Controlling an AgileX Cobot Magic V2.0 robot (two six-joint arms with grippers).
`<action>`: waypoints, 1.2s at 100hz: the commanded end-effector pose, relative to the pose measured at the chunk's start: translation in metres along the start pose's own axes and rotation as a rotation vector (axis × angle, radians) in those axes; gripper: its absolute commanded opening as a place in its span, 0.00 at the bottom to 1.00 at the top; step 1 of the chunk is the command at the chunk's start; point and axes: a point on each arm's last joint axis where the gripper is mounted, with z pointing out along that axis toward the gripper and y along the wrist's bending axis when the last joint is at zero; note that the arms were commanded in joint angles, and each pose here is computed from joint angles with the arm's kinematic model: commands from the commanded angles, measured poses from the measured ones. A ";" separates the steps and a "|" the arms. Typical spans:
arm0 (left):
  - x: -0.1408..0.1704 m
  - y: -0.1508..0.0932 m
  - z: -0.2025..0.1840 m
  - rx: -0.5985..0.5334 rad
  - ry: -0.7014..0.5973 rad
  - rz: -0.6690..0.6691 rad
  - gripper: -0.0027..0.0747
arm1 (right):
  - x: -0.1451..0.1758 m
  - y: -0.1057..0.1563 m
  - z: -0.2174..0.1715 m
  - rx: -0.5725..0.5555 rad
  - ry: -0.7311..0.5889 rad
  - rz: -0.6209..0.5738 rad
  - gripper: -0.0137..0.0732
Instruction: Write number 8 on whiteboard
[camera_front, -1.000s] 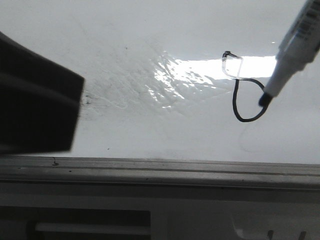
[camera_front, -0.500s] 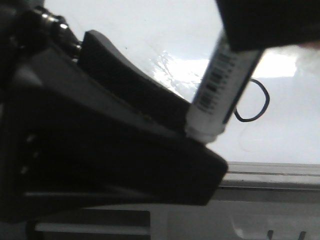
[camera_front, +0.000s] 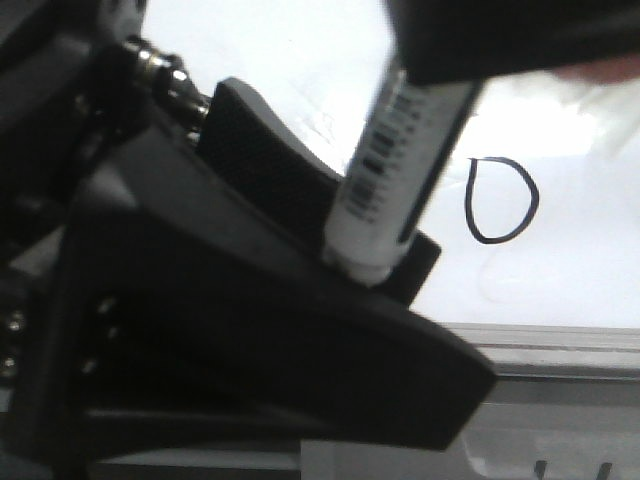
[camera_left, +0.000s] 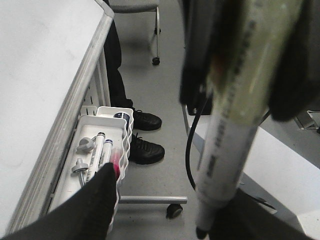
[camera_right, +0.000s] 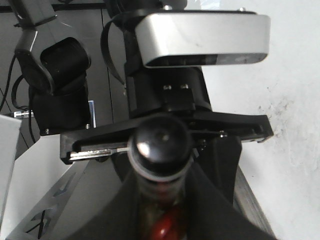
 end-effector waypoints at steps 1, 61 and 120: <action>-0.027 0.003 -0.003 -0.022 -0.154 -0.047 0.48 | -0.008 0.001 0.003 -0.019 -0.011 0.037 0.08; -0.032 -0.004 -0.004 0.061 -0.210 -0.040 0.54 | -0.007 0.000 0.005 -0.013 -0.011 0.040 0.08; -0.035 -0.010 -0.006 0.135 -0.243 -0.109 0.49 | -0.007 0.000 0.005 -0.009 -0.009 0.037 0.08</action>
